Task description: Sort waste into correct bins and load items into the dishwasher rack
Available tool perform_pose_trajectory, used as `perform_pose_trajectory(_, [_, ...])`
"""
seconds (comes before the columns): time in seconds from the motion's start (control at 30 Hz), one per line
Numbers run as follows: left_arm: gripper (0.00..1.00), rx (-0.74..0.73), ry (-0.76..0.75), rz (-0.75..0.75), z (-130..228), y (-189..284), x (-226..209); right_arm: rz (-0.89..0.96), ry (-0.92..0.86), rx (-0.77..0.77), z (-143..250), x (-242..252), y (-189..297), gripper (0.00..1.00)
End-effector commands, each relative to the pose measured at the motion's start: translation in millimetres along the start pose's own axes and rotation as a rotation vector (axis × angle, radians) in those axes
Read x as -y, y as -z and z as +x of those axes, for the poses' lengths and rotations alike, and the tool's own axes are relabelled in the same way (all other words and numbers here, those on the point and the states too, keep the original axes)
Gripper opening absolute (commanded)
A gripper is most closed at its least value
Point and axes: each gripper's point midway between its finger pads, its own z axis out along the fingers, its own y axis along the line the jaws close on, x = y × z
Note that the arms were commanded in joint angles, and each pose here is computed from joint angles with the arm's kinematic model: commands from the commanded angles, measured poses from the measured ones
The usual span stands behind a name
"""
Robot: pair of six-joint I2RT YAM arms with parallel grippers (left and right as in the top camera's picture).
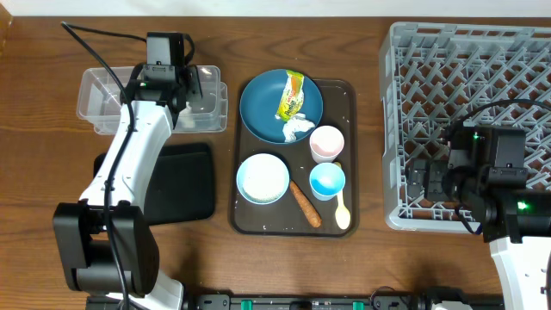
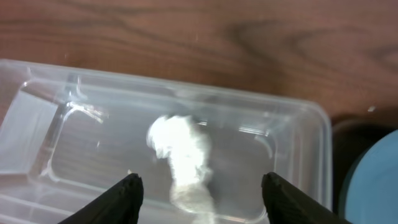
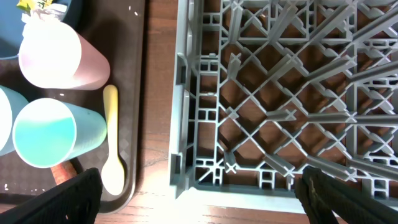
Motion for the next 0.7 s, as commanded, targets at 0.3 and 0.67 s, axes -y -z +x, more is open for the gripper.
perform_pose_trajectory(0.3, [0.66, 0.032, -0.09, 0.441, -1.7, 36.3, 115.3, 0.001, -0.011, 0.018, -6.0, 0.3, 4.6, 0.99])
perform_pose_trajectory(0.67, [0.68, -0.078, -0.211, 0.513, 54.7, 6.5, 188.1, 0.001, -0.011, 0.018, -5.9, 0.3, 4.6, 0.99])
